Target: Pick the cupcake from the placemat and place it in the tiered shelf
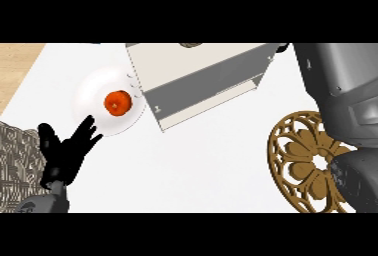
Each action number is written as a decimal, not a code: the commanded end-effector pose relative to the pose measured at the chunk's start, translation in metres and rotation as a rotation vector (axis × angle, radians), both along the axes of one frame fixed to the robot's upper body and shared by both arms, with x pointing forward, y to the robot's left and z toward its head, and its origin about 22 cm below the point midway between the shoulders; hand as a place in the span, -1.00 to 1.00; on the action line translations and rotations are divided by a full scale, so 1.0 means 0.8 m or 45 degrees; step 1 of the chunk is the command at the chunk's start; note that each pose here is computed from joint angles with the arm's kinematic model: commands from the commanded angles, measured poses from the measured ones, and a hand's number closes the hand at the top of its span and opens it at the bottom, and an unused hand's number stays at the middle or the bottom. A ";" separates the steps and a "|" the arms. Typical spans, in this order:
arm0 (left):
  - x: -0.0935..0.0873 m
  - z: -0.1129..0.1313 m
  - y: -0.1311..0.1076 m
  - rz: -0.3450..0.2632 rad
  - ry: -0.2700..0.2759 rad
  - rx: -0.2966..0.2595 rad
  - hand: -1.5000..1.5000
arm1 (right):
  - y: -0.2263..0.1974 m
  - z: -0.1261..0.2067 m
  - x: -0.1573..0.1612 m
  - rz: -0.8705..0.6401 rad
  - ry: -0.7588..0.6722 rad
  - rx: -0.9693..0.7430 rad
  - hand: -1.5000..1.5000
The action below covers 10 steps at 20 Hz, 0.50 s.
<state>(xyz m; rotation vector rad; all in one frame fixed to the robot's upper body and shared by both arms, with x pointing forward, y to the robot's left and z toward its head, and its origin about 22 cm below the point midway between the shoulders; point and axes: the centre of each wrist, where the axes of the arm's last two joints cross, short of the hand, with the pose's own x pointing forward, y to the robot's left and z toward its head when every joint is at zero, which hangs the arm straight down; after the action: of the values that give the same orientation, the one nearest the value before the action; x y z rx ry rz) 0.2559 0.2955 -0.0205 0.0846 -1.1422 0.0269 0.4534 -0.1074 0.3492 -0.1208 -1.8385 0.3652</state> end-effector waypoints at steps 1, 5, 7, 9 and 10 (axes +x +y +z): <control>-0.016 -0.010 0.022 0.000 0.026 -0.016 0.00 | -0.038 -0.013 0.008 -0.108 0.005 0.163 -1.00; 0.012 0.010 -0.003 0.014 0.010 -0.011 0.00 | -0.055 0.009 0.006 -0.298 -0.039 0.155 -1.00; -0.008 0.001 0.007 -0.001 0.030 0.003 0.00 | -0.100 0.019 0.008 -0.404 -0.027 0.201 -1.00; -0.003 -0.005 0.010 0.014 0.020 -0.014 0.00 | -0.134 0.035 0.003 -0.447 -0.060 0.262 -1.00; -0.015 -0.002 0.002 0.001 0.046 -0.008 0.00 | -0.158 0.000 0.011 -0.504 -0.033 0.284 -1.00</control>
<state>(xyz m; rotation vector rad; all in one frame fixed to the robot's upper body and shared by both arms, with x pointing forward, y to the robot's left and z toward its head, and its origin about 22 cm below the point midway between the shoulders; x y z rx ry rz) 0.2519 0.2969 -0.0199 0.0776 -1.1392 0.0274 0.4602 -0.1897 0.3615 -0.2705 -1.8380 0.0125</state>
